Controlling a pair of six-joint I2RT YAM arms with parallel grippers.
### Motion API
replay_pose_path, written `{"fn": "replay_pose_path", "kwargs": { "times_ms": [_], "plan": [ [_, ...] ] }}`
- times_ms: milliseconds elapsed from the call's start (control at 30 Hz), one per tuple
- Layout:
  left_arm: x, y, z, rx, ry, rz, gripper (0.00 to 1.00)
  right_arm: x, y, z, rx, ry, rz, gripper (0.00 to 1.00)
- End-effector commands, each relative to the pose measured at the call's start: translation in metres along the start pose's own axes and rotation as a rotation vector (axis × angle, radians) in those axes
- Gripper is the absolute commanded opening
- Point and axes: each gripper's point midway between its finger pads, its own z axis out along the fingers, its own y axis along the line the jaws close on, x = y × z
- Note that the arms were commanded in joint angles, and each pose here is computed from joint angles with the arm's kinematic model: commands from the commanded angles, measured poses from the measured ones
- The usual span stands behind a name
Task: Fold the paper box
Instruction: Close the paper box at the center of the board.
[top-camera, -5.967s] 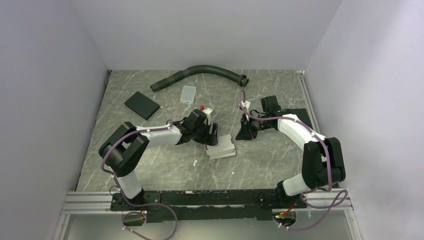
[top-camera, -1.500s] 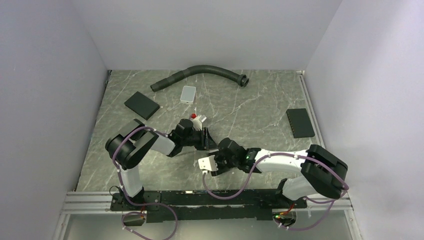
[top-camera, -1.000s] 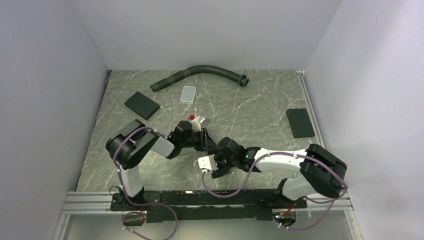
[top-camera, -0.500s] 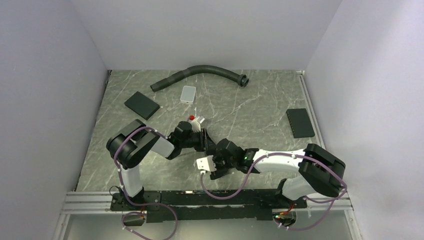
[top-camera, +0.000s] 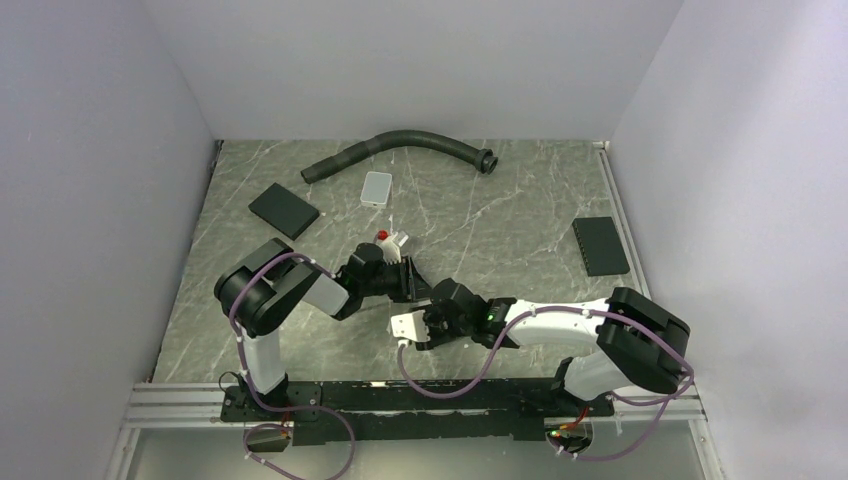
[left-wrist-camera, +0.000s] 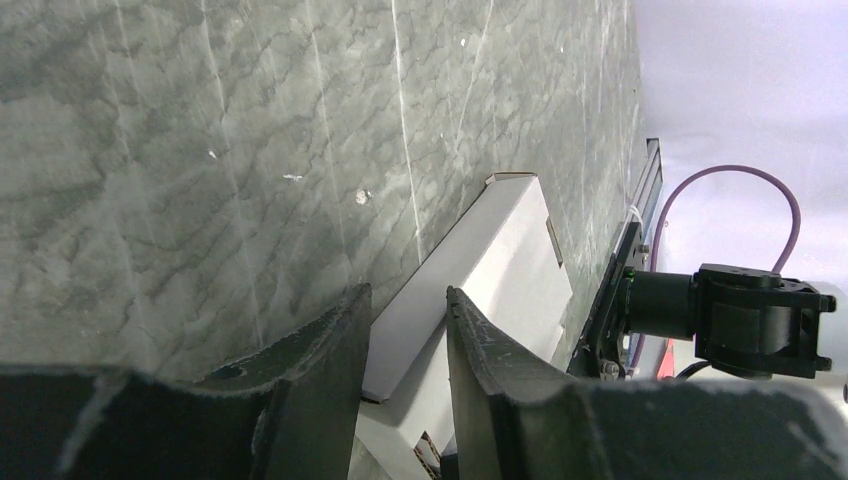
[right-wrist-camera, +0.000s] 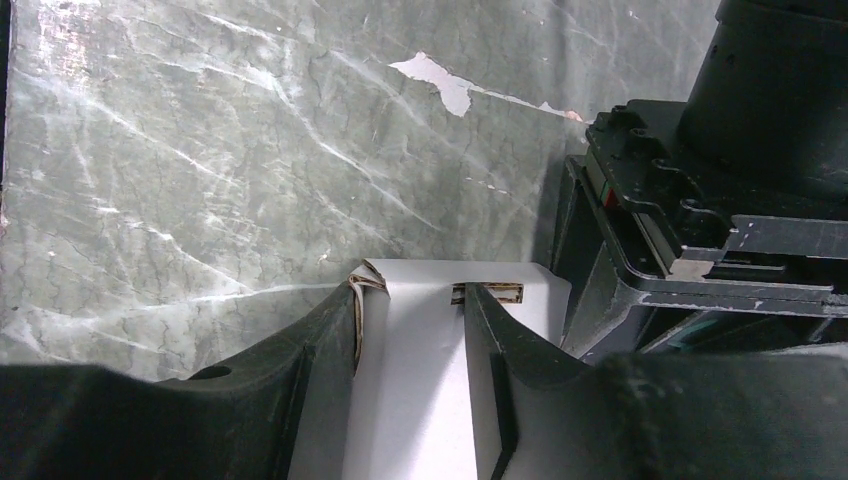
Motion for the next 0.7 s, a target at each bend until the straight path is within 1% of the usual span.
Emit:
{"fn": "replay_pose_path", "kwargs": {
  "times_ms": [0,33,67,133,200,367,433,533,600,667],
  "plan": [
    [0.075,0.047,-0.018,-0.168,0.222,-0.119,0.40,0.020,-0.019,0.001,0.069,0.081,0.043,0.35],
    [0.075,0.048,-0.018,-0.169,0.221,-0.119,0.40,0.022,-0.018,0.001,0.062,0.084,0.043,0.38],
    [0.075,0.047,-0.018,-0.168,0.221,-0.121,0.40,0.023,-0.016,0.001,0.049,0.086,0.041,0.47],
    [0.075,0.047,-0.018,-0.167,0.218,-0.122,0.40,0.022,-0.006,-0.001,-0.004,0.077,0.018,0.61],
    [0.074,0.047,-0.019,-0.169,0.216,-0.122,0.40,0.018,0.000,-0.005,-0.047,0.061,0.011,0.70],
    [0.074,0.046,-0.019,-0.168,0.216,-0.120,0.41,0.008,0.000,-0.023,-0.094,0.013,0.026,0.84],
    [0.072,0.046,-0.018,-0.168,0.213,-0.114,0.41,0.009,-0.002,-0.034,-0.112,-0.007,0.034,0.88],
    [0.070,0.044,-0.018,-0.164,0.209,-0.105,0.41,0.016,0.000,-0.053,-0.147,-0.027,0.035,0.93],
    [0.068,0.043,-0.017,-0.159,0.208,-0.097,0.41,0.023,0.007,-0.066,-0.185,-0.038,0.009,0.98],
    [0.067,0.042,-0.017,-0.156,0.206,-0.093,0.41,0.035,0.015,-0.075,-0.216,-0.017,-0.020,1.00]
  ]
}}
